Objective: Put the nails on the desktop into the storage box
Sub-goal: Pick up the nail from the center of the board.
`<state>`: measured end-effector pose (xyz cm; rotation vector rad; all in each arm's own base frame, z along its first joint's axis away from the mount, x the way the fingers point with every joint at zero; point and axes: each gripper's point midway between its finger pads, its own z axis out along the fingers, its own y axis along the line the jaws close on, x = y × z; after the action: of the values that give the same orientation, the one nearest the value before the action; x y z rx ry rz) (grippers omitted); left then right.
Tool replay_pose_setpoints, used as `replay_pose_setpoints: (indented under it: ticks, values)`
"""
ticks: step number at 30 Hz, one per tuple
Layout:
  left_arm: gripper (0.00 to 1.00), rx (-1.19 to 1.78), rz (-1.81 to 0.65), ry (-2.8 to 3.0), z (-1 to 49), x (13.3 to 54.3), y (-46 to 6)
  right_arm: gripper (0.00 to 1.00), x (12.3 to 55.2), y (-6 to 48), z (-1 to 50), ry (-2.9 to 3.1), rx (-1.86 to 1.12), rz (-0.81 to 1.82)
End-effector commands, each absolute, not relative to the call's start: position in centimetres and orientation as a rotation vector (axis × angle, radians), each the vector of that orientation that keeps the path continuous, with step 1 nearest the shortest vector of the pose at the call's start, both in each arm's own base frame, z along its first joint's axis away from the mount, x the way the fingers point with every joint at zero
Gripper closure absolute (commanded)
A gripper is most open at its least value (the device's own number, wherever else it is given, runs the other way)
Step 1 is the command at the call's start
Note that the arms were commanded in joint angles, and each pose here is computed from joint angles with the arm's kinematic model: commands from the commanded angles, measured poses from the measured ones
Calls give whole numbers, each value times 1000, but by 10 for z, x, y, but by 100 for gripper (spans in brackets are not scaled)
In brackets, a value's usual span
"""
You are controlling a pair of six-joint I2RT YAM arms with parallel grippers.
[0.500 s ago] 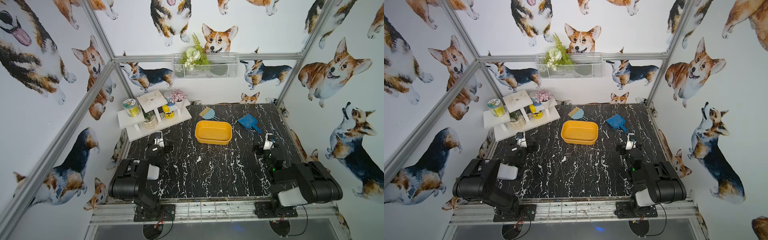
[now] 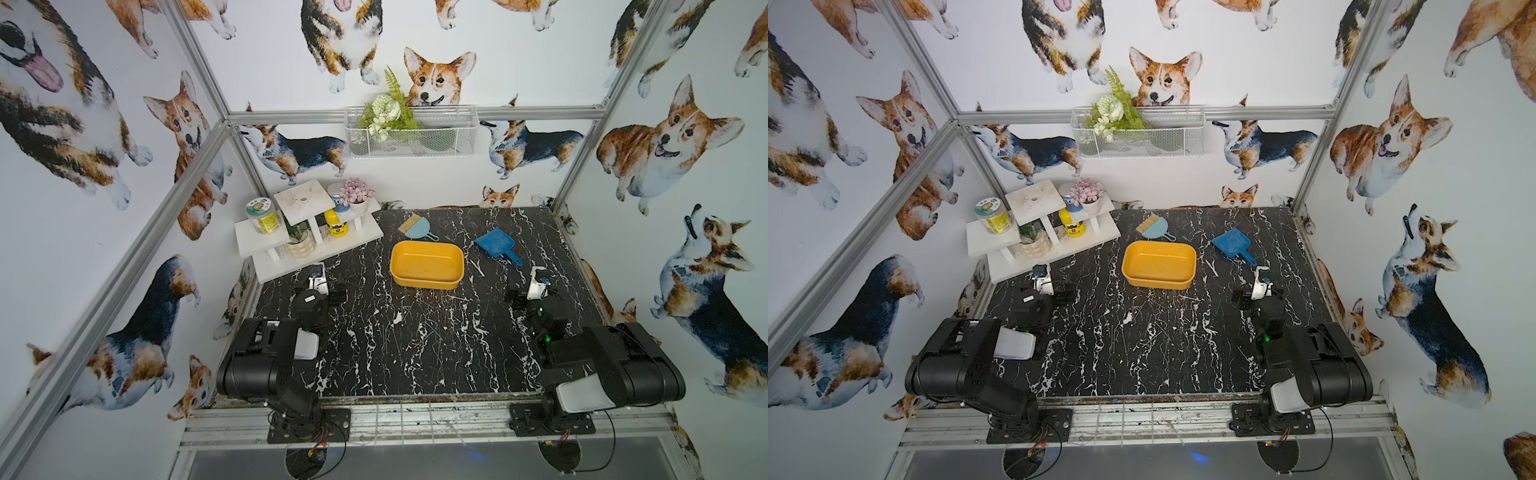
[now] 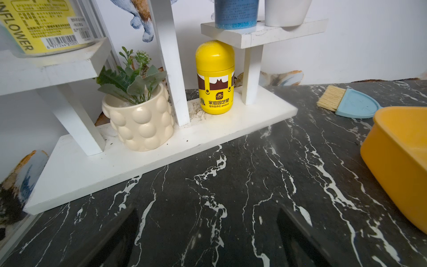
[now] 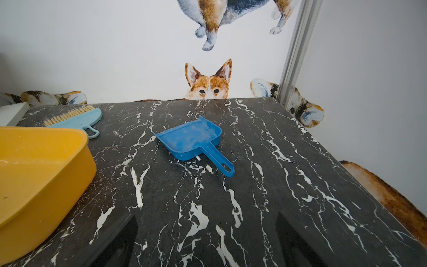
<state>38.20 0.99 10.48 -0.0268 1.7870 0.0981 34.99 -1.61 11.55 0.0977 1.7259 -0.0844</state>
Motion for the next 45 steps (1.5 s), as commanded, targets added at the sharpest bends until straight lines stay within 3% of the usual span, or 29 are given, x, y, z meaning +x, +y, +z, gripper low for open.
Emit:
replay_pose_setpoints:
  ticks: [1, 7, 13, 18, 21, 27, 32, 38, 45]
  values:
    - [0, -36, 91, 1756, 112, 384, 10, 0, 352, -17, 125, 1687, 115, -73]
    - [0, -50, 105, 1747, 117, 382, 14, 0, 352, -19, 127, 1679, 122, -77]
    - [0, -187, 170, 1767, 163, 376, 25, 0, 340, -35, 173, 1639, 291, -108]
    - [0, -494, -11, 1748, 220, 356, 32, 0, 325, -39, 209, 1596, 481, 40]
    - [0, -478, -215, 1740, 248, 345, 9, 0, 308, -51, 219, 1551, 731, 178]
    - [0, -449, -426, 1811, 272, 302, -29, 18, 305, 22, 254, 1739, 478, 517]
    - [0, -509, -468, 1935, 248, 262, -42, 47, 296, 85, 211, 2077, 355, 616]
    - [0, -515, -512, 2082, 209, 241, -57, 51, 266, 151, 171, 2268, 107, 582]
    - [2, -430, -445, 2191, 184, 244, -77, 53, 234, 198, 127, 2456, -104, 523]
